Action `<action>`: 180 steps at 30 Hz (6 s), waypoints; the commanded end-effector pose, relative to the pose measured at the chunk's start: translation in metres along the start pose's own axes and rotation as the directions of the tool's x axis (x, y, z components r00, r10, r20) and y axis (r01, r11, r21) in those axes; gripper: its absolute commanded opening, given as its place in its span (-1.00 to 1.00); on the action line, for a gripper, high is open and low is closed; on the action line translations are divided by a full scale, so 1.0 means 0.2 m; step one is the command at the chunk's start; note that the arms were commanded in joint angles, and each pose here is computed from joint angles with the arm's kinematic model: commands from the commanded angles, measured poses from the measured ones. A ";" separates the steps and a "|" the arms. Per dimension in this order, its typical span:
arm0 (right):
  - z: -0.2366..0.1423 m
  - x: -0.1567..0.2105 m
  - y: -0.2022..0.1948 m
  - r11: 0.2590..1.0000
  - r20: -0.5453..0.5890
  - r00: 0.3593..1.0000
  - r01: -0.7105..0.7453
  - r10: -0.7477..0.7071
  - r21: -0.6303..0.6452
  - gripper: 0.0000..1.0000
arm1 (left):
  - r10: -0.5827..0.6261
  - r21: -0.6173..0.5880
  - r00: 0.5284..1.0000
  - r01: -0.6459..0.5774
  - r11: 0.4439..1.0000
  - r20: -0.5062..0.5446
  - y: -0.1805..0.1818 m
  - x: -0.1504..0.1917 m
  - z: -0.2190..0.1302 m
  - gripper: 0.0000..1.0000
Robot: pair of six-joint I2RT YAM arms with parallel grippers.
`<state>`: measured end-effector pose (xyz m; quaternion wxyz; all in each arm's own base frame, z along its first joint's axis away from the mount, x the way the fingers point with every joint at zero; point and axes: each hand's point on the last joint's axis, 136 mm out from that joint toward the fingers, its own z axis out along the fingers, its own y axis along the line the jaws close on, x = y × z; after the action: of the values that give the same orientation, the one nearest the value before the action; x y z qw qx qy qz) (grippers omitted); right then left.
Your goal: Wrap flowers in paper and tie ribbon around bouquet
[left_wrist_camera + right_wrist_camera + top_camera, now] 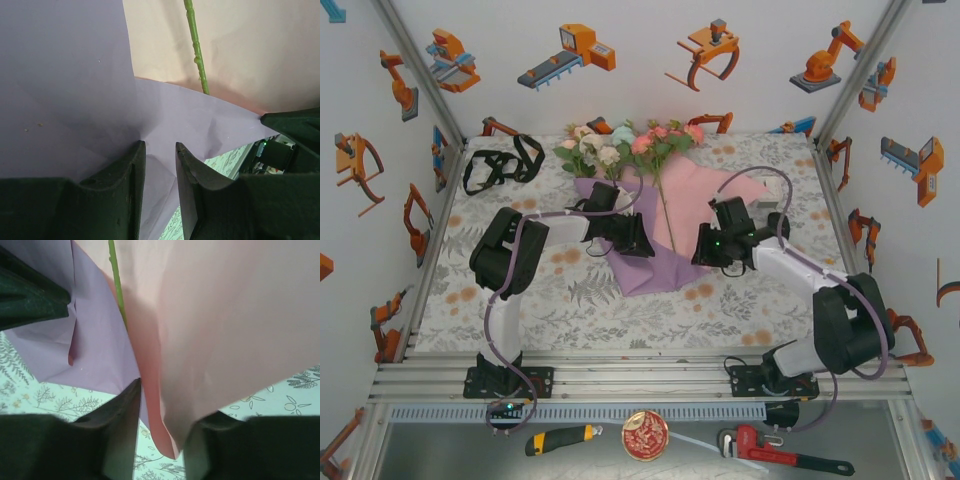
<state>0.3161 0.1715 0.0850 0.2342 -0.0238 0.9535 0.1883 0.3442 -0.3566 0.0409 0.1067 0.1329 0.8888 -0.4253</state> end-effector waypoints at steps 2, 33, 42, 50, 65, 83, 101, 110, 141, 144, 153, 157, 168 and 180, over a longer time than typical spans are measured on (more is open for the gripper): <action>0.05 0.07 0.09 0.994 -0.087 0.990 0.107 -0.108 -0.016 0.17 | -0.021 -0.033 0.999 0.021 0.999 -0.027 0.07 0.05 0.05 -0.33; 0.07 0.06 0.17 0.990 -0.093 0.987 0.136 -0.133 0.029 -0.36 | -0.037 -0.041 0.999 0.036 0.999 -0.031 0.08 0.07 0.06 -0.34; 0.01 0.01 0.46 0.955 -0.060 0.970 0.222 -0.238 -0.199 -1.00 | -0.039 -0.038 0.999 0.038 0.999 -0.031 0.08 0.05 0.08 -0.33; 0.04 -0.01 0.30 0.954 -0.139 0.944 0.300 -0.298 -0.010 -0.91 | 0.045 -0.096 0.995 -0.037 0.995 0.084 -0.08 -0.11 -0.16 -0.15; 0.05 -0.05 0.40 0.948 -0.139 0.939 0.305 -0.315 -0.089 -0.72 | -0.044 -0.463 0.918 0.239 0.853 0.393 0.33 -0.21 -0.88 0.10; 0.02 -0.13 0.69 0.895 -0.123 0.925 0.306 -0.360 -0.324 -0.77 | -0.218 -0.242 0.925 0.299 0.923 0.311 0.38 -0.16 -0.53 -0.05; 0.27 -0.03 0.93 0.788 -0.138 0.922 0.223 -0.361 -0.574 -0.80 | -0.259 -0.215 0.906 0.340 0.915 0.334 0.38 -0.16 -0.52 -0.11; 0.39 0.03 0.88 0.805 -0.199 0.913 0.194 -0.358 -0.560 -0.41 | -0.313 -0.359 0.862 0.461 0.812 0.400 0.40 -0.03 -0.80 -0.02; 0.10 0.02 0.83 0.761 -0.098 0.929 0.228 -0.357 -0.608 -0.44 | -0.396 -0.284 0.903 0.428 0.858 0.165 0.38 -0.06 -0.43 -0.53; 0.18 0.08 0.76 0.794 -0.134 0.921 0.234 -0.366 -0.561 -0.77 | -0.382 -0.255 0.909 0.414 0.874 0.166 0.35 -0.09 -0.43 -0.53; 0.38 0.28 0.78 0.774 -0.235 0.874 0.217 -0.426 -0.595 -0.80 | -0.327 -0.203 0.935 0.349 0.915 0.137 0.18 -0.08 -0.44 -0.51; 0.42 0.32 0.78 0.769 -0.270 0.865 0.184 -0.422 -0.612 -0.79 | -0.318 -0.210 0.944 0.331 0.920 0.092 0.12 0.00 -0.43 -0.50; 0.19 0.13 0.74 0.788 -0.147 0.917 0.226 -0.371 -0.573 -0.69 | -0.333 -0.338 0.943 0.313 0.888 0.000 0.28 0.27 -0.37 -0.53; 0.36 0.34 0.52 0.841 -0.238 0.911 0.178 -0.337 -0.511 -0.76 | -0.324 -0.377 0.946 0.291 0.879 -0.026 0.34 0.30 -0.35 -0.56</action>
<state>0.2705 0.3007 0.0365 0.0763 -0.2376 0.8862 0.3904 0.3113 -0.2619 0.0279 0.0337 -0.0226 0.9580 -0.2840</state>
